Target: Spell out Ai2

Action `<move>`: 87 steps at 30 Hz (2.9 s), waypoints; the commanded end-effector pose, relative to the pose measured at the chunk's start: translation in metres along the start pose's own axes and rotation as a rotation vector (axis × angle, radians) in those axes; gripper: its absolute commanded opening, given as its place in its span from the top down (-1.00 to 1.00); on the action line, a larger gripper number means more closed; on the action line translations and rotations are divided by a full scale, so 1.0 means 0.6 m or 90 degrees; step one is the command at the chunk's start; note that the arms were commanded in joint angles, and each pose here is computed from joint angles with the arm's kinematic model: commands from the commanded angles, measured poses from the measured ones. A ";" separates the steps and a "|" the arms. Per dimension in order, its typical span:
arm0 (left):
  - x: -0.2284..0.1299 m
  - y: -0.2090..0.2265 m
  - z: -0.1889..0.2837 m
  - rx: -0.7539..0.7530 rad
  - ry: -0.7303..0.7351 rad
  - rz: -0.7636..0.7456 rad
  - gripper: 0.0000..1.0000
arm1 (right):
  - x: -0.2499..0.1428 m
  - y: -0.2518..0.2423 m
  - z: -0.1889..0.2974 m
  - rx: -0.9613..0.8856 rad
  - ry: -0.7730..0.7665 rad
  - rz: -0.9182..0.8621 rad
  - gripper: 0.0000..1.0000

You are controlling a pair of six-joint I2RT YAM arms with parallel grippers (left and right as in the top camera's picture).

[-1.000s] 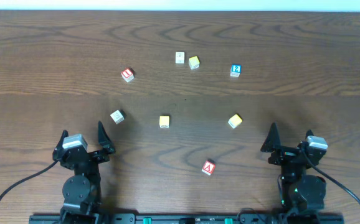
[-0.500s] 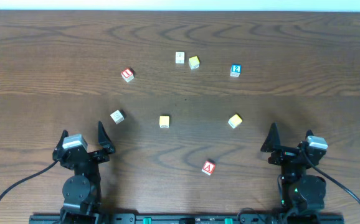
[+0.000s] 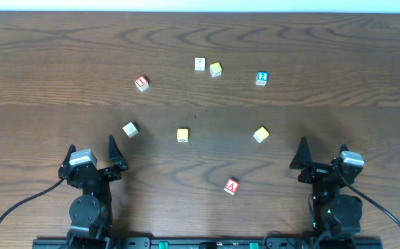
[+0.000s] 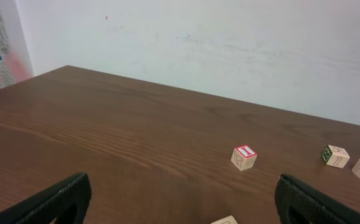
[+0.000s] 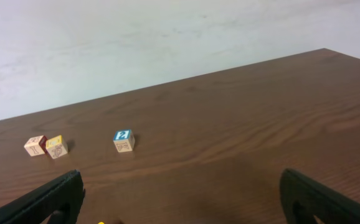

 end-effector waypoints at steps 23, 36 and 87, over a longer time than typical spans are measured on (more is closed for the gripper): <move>0.118 -0.068 0.028 -0.163 -0.193 0.049 -0.91 | -0.008 0.004 -0.001 0.009 0.006 0.008 -0.99; 0.378 -0.121 0.193 -0.250 -0.263 0.018 -0.91 | -0.005 0.000 -0.001 -0.002 0.001 0.011 -0.99; 0.090 -0.193 -0.329 0.268 0.714 -0.010 -0.91 | 0.036 0.204 -0.110 0.100 0.741 0.022 -0.98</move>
Point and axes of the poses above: each gripper's point midway between its finger pads, its own z axis back along the fingers, its own y axis along the line the jaws close on, x = y × z, the point moved 3 cm from there along z, back along the fingers, and after that the axes turned 10 degrees about z, right-handed, at the moved point
